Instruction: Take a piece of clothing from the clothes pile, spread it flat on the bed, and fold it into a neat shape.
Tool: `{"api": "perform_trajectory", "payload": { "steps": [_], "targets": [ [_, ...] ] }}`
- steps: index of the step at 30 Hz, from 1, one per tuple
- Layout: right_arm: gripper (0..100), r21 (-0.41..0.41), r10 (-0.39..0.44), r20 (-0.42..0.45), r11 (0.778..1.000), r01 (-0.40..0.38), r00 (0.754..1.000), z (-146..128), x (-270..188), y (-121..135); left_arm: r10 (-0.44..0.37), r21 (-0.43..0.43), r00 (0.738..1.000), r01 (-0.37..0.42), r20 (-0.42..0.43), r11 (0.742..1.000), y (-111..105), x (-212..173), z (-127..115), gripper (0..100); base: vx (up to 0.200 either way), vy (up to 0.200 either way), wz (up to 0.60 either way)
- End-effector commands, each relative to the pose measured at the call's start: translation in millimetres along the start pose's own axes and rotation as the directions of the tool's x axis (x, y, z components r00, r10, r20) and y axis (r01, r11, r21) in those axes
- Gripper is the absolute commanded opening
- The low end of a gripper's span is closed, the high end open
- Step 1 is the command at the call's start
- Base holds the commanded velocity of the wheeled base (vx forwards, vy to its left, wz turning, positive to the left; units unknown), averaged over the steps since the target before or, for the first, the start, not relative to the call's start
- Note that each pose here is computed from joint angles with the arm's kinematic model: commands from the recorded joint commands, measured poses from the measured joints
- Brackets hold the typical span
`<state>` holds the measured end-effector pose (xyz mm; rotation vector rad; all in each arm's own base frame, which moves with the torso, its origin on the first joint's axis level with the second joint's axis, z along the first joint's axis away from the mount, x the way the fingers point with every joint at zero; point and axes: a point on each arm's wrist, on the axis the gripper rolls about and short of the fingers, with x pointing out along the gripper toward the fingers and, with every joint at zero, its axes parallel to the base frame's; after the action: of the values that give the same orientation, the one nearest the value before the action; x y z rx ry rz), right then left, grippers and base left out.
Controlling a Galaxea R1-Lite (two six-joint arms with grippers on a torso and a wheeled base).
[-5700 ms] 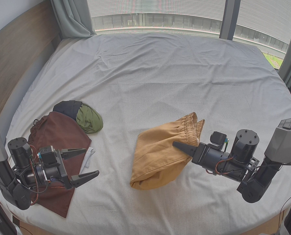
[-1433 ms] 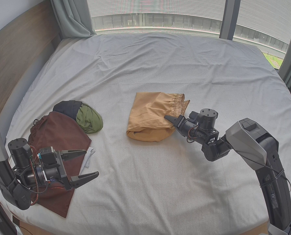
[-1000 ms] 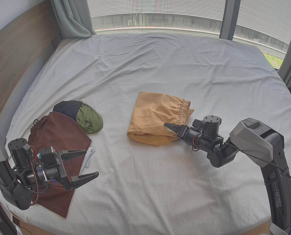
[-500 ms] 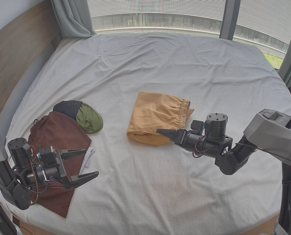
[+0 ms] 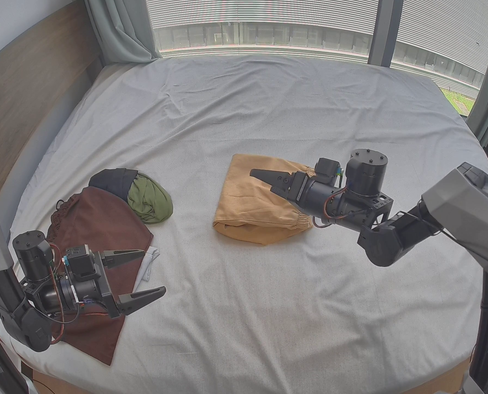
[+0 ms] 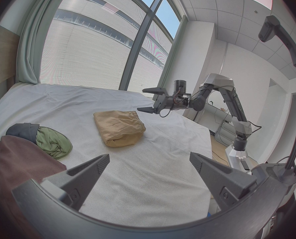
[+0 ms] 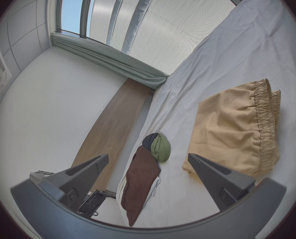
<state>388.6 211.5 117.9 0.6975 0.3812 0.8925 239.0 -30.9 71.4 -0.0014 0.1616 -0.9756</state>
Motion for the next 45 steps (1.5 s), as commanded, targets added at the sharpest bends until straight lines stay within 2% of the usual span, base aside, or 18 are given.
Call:
{"api": "perform_trajectory", "payload": {
  "steps": [1,2,6,13,19,24,27,29,33,37,39,41,45],
  "targets": [
    [100,0.036,-0.06,-0.019,0.998,0.061,0.998,-15.9,34.4,-65.6,-0.004,-0.004,1.0,0.004,-0.003,1.0,-0.7,0.7,-1.0,100,0.0,0.0,0.0],
    [100,0.036,-0.06,-0.019,0.998,0.061,0.998,-15.9,34.4,-65.6,-0.004,-0.004,1.0,0.004,-0.003,1.0,-0.7,0.7,-1.0,100,0.0,0.0,0.0],
    [100,0.055,-0.105,-0.022,0.993,0.106,0.994,-21.6,39.0,-98.7,0.001,-0.005,1.0,-0.001,-0.003,1.0,-0.3,-0.4,-1.0,100,0.0,0.0,0.0],
    [100,0.068,-0.162,-0.013,0.984,0.163,0.987,-18.4,23.6,-119.8,0.001,-0.006,1.0,-0.001,-0.004,1.0,-0.2,-0.3,-1.3,100,0.0,0.0,0.0],
    [100,0.044,-0.203,-0.002,0.978,0.203,0.979,-20.7,9.6,-141.5,0.002,-0.001,1.0,-0.002,0.0,1.0,-0.4,-1.0,0.1,100,0.0,0.0,0.0],
    [100,0.04,-0.205,0.005,0.978,0.205,0.979,-21.2,3.6,-141.1,-0.002,-0.003,1.0,0.002,-0.002,1.0,-1.7,-0.5,-0.4,100,0.0,0.0,0.0],
    [100,0.012,-0.172,0.046,0.985,0.172,0.984,-9.4,2.8,-129.4,-0.002,-0.003,1.0,0.002,-0.002,1.0,-1.7,-0.5,-0.4,100,0.0,0.0,0.0],
    [100,-0.008,-0.148,0.081,0.989,0.15,0.986,0.7,1.8,-122.6,-0.001,-0.003,1.0,0.001,-0.002,1.0,-1.4,-0.8,-0.4,100,0.0,0.0,0.0],
    [100,-0.06,-0.07,0.177,0.995,0.082,0.982,41.2,2.9,-96.2,-0.004,-0.004,1.0,0.004,-0.003,1.0,-1.8,-0.1,-0.7,100,0.0,0.0,0.0],
    [100,-0.076,-0.03,0.231,0.996,0.048,0.973,61.4,6.8,-92.1,-0.005,-0.004,1.0,0.005,-0.003,1.0,-2.0,0.2,-0.7,100,0.0,0.0,0.0],
    [100,-0.079,-0.028,0.232,0.996,0.047,0.972,60.6,10.1,-96.3,-0.002,-0.003,1.0,0.002,-0.002,1.0,-1.3,-0.2,-0.5,100,0.0,0.0,0.0],
    [100,-0.062,-0.052,0.213,0.996,0.067,0.976,48.5,20.3,-118.4,0.002,-0.007,1.0,-0.002,-0.003,1.0,-0.8,-1.2,-0.8,100,0.0,0.0,0.0],
    [100,-0.062,-0.079,0.2,0.994,0.094,0.977,39.2,27.5,-143.2,-0.003,-0.012,1.0,0.003,-0.009,1.0,-2.4,-0.9,-2.2,100,0.0,0.0,0.0]
  ]
}}
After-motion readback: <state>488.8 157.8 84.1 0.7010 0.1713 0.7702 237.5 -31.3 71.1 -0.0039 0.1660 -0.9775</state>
